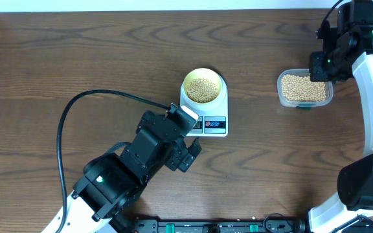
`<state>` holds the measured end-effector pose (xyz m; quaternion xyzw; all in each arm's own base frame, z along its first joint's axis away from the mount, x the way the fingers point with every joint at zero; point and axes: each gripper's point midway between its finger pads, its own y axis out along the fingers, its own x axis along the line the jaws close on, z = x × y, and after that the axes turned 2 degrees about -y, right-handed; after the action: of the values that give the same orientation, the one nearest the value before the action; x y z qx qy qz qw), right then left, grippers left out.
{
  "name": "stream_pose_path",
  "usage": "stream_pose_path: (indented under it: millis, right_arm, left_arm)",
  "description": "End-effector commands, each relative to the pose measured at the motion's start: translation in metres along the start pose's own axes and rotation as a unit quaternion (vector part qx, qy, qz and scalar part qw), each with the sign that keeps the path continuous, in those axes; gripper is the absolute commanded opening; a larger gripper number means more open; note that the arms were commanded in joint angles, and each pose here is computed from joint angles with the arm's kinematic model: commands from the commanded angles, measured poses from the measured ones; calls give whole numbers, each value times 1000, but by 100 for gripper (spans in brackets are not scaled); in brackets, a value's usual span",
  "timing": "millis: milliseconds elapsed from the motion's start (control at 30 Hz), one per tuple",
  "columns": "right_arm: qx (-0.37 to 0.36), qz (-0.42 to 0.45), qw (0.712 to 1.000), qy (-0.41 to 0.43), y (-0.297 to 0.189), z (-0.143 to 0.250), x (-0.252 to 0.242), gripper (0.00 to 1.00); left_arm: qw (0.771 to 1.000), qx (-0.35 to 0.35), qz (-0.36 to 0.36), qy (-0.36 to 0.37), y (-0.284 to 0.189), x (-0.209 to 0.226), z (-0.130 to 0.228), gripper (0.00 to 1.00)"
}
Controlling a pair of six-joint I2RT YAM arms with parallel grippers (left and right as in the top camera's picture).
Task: Scoop item into bowl and weigh 50g on scale
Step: 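Lower the green scoop into the tub with the right gripper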
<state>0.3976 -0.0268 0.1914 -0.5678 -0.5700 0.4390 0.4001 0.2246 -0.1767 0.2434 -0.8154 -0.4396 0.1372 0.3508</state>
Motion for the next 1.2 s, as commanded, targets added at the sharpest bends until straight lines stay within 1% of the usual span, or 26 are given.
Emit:
stream_pose_path:
  millis: [0,133,233,433,633,833,1167]
  right_arm:
    - [15,42,999,4,2,5,-8,1]
    - [35,80,996,-16,3,11,-9,1]
    - [42,82,995,-29,8,12,0,1]
    - [38,94,994,-48,13,6,11,1]
    - [36,132,989,-61,11,4,8,1]
    - [35,125,990,-50,11,4,10,2]
    - [32,121,990,-68,11,3,25,2]
  left_arm:
    - [1000,-18,-7,2,-8,4,-11,98]
    - [1000,-18,-7,2,-8,4,-11,98]
    - [1000,-18,-7,2,-8,4,-11,98]
    - [1000,-18,-7,2,-8,4,-11,98]
    - [1000,-18,-7,2,-8,4,-11,98]
    - [1000,-18,-7,2,-8,4,-11,98]
    - [1000,-18,-7,2,-8,4,-11,98]
